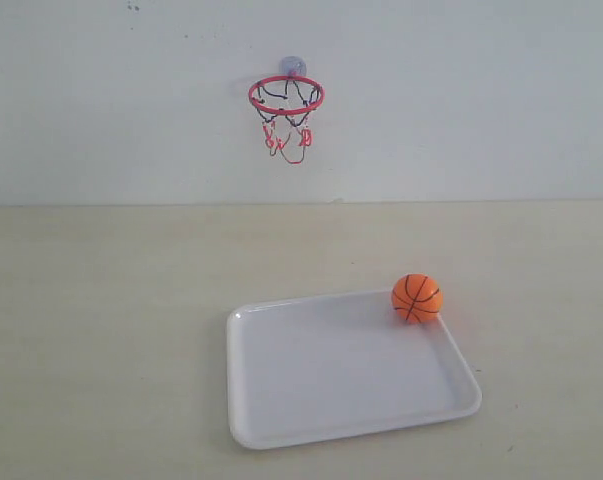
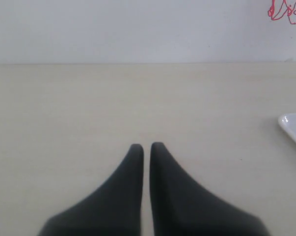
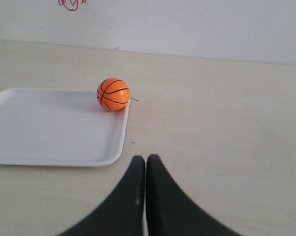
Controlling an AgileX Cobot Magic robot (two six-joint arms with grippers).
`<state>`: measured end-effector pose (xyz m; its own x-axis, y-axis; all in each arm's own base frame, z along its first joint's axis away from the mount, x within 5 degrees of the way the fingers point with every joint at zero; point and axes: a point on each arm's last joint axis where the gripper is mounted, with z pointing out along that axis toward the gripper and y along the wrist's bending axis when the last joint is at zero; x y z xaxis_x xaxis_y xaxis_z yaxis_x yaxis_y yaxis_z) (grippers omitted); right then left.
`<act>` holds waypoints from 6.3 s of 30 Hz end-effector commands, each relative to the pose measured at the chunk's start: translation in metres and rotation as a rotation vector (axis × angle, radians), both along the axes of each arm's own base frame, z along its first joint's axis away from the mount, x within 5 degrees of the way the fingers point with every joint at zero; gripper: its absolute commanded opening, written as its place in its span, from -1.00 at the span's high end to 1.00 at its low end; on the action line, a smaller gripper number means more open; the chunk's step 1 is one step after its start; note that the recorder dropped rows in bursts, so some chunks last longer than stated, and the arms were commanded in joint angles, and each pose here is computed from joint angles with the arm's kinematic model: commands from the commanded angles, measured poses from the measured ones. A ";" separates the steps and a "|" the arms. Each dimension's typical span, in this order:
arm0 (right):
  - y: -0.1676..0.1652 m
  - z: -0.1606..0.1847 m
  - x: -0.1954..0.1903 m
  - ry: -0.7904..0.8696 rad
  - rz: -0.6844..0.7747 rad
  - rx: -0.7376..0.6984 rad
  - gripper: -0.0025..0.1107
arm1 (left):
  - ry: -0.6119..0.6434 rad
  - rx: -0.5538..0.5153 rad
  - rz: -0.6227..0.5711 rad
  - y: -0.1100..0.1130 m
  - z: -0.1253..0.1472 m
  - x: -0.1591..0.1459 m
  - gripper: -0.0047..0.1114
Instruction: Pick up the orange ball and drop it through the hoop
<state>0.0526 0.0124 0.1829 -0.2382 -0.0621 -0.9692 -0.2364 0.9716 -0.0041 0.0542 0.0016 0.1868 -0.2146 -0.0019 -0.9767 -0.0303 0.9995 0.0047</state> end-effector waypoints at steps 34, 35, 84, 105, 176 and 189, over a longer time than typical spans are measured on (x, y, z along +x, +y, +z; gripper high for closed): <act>0.002 0.039 0.000 -0.465 0.023 -0.063 0.96 | -0.005 -0.018 0.004 0.000 -0.001 0.000 0.85; 0.002 0.045 -0.001 -0.522 0.019 -0.039 0.96 | -0.005 -0.018 0.004 0.000 -0.001 0.000 0.85; 0.092 0.091 0.300 0.784 0.137 -0.120 0.96 | -0.004 -0.016 0.004 0.000 -0.001 0.000 0.85; 0.160 0.058 0.363 0.916 0.090 -0.494 -0.28 | -0.004 -0.016 0.004 0.000 -0.001 0.000 0.85; 0.161 0.019 0.368 1.034 -0.015 -0.465 0.96 | -0.004 -0.016 0.004 0.000 -0.001 0.000 0.85; 0.158 0.102 0.351 0.823 0.047 -0.358 0.96 | -0.004 -0.016 0.004 0.000 -0.001 0.000 0.85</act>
<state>0.4068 0.1692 0.2668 -0.8689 -0.3506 -0.3494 -0.3203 0.9364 -0.1431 0.0542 0.0016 0.1868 -0.2146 -0.0019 -0.9767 -0.0303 0.9995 0.0047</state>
